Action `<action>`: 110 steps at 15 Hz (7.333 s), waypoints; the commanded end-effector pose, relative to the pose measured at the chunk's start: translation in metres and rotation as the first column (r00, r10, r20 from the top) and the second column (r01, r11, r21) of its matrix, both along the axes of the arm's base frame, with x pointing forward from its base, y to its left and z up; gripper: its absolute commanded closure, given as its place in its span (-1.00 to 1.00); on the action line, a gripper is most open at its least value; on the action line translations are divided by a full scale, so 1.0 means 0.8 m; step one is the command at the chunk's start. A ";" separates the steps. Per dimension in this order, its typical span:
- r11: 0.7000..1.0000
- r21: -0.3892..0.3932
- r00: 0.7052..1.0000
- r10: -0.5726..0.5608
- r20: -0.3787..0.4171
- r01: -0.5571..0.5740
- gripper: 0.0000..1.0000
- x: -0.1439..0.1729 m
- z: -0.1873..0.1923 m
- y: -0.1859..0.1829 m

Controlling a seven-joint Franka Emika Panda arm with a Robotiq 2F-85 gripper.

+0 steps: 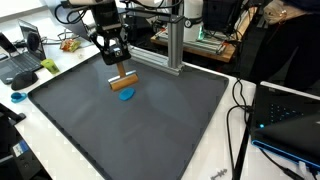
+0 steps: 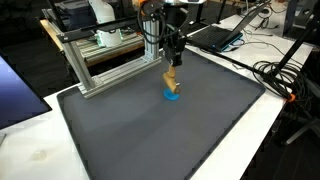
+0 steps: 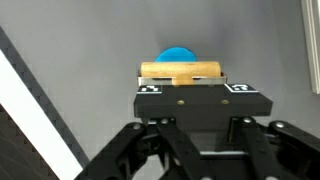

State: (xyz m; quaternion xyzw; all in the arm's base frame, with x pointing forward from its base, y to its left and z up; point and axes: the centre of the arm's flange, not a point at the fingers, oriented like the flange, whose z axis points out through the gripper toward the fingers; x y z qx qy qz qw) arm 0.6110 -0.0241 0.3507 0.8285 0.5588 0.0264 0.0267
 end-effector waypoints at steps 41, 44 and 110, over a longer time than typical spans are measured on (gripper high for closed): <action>0.965 -0.063 0.962 0.245 -0.119 -0.254 0.57 0.003 -0.096 -0.022; 0.962 -0.074 0.960 0.251 -0.122 -0.261 0.57 0.004 -0.096 -0.024; 0.950 -0.029 0.948 0.307 -0.083 -0.310 0.57 0.031 -0.095 0.048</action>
